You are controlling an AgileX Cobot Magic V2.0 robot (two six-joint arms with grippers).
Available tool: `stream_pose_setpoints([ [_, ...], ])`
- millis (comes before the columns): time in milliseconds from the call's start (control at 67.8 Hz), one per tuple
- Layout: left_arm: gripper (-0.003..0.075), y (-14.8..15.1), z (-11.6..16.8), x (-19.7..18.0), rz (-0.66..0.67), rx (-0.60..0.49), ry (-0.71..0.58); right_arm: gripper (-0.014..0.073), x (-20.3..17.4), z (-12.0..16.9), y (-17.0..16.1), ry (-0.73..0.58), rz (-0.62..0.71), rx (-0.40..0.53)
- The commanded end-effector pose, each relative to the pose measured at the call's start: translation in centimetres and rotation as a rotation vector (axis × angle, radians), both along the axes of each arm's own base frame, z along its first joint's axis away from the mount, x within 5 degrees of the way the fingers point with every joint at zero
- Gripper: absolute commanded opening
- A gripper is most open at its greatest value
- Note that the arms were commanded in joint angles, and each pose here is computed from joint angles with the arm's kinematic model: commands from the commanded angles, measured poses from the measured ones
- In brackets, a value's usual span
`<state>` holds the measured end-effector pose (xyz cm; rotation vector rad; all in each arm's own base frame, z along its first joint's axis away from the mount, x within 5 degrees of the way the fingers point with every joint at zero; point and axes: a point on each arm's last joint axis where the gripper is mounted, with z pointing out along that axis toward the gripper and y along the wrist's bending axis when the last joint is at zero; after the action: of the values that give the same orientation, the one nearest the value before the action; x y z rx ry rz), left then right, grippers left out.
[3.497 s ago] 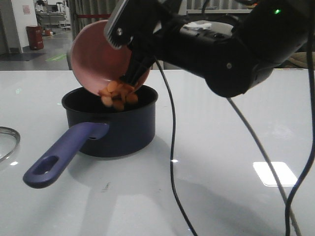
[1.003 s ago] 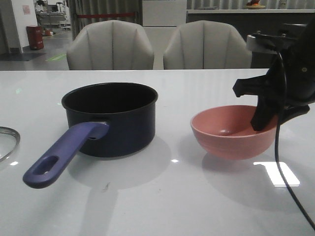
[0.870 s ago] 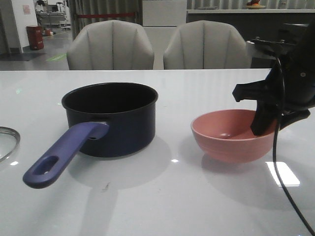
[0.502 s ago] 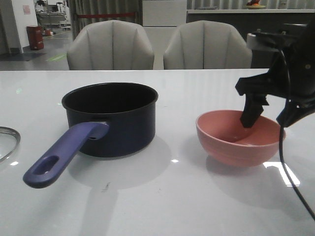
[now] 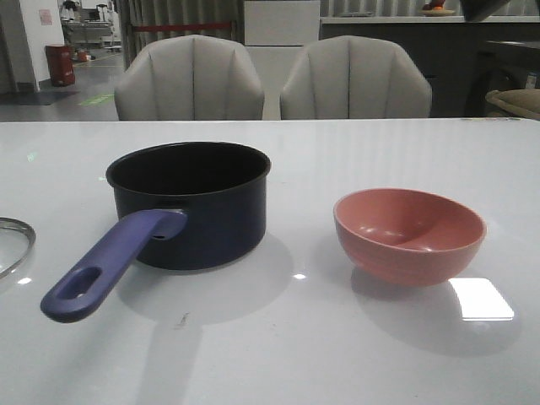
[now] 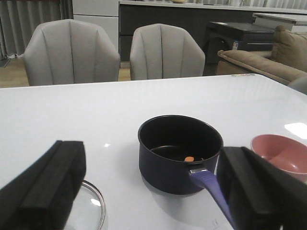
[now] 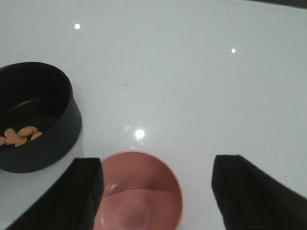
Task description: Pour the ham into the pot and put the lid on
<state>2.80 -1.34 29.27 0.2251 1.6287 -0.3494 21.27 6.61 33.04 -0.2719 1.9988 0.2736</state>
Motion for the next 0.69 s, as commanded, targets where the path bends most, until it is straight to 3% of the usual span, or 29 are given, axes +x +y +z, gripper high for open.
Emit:
stream_pose_setpoints([
  [0, 0.0603, 0.0, 1.6, 0.0, -0.003, -0.043, -0.089, 0.0578, -2.6, 2.1, -0.8, -0.198, -0.016, 0.047],
  [148, 0.0603, 0.0, 1.6, 0.0, -0.003, -0.043, -0.089, 0.0578, -6.3, 1.7, -1.9, -0.3, -0.025, 0.077],
  [413, 0.0603, 0.0, 1.6, 0.0, -0.003, -0.043, -0.089, 0.0578, -12.4, -1.7, -3.8, -0.442, -0.039, 0.119],
  [679, 0.0603, 0.0, 1.6, 0.0, -0.003, -0.043, -0.089, 0.0578, -14.3, -5.0, -4.4, -0.466, -0.041, 0.126],
])
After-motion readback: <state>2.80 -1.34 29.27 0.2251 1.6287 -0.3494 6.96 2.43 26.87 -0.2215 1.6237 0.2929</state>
